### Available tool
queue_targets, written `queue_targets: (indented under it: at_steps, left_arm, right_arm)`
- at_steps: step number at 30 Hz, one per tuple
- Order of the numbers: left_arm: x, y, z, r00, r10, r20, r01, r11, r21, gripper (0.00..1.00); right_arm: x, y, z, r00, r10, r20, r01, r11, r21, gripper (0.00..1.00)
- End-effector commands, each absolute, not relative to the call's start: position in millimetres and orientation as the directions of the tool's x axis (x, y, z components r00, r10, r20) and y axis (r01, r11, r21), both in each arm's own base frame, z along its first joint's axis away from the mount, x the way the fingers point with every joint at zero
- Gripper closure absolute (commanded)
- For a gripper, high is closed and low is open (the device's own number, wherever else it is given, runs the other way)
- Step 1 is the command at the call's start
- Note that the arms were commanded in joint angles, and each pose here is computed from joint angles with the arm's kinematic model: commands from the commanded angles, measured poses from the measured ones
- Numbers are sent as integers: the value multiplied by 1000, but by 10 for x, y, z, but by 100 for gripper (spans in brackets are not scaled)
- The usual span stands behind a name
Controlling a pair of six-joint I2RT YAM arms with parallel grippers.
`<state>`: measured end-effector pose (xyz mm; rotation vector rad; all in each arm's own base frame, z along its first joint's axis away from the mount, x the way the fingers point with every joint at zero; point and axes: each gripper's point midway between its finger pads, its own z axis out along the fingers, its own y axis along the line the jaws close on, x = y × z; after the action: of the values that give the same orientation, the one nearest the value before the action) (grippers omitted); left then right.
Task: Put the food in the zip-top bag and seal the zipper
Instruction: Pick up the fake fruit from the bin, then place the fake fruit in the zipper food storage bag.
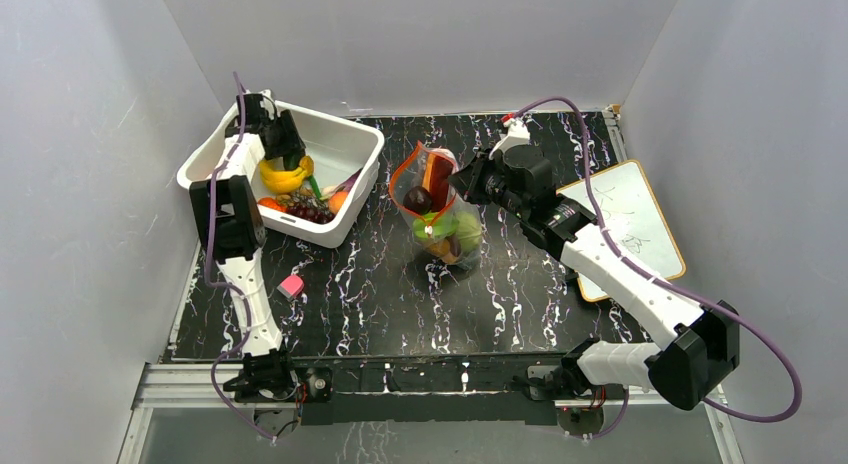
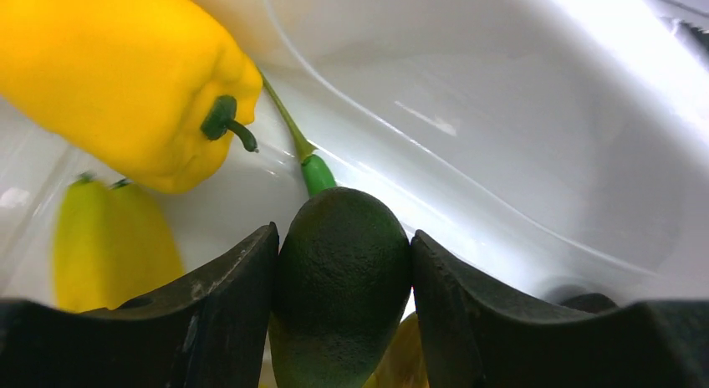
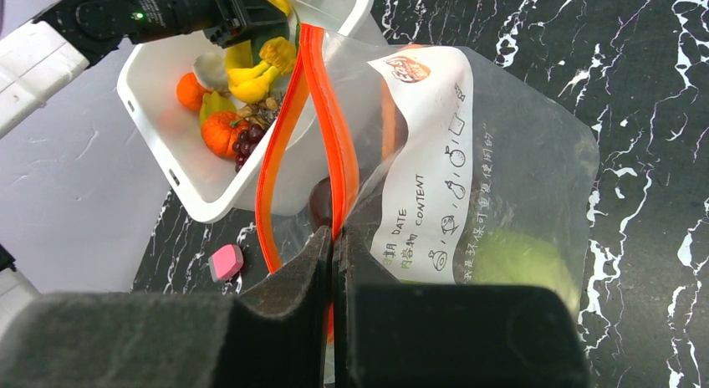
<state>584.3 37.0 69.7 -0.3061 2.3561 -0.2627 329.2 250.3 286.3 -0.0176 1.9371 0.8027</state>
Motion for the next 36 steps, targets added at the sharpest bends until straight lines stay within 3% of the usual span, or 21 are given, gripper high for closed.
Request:
queue_targets:
  at_steps: [1, 15, 26, 36]
  left_arm:
    - [5846, 299, 1564, -594, -264, -760, -74, 958, -275, 77]
    - [5628, 86, 2313, -434, -239, -869, 51, 956, -288, 78]
    - [5022, -639, 2831, -428, -432, -794, 238, 793, -560, 79]
    - [4446, -1439, 3066, -548, -403, -733, 422, 624, -658, 79]
  right_arm:
    - [3291, 2466, 3464, -374, 420, -827, -409, 725, 554, 100]
    - [3258, 2446, 3386, -402, 454, -795, -373, 712, 595, 100]
    - [3327, 2512, 3361, -422, 501, -755, -347, 680, 646, 100]
    - [3391, 2617, 3281, -455, 539, -709, -328, 639, 696, 100]
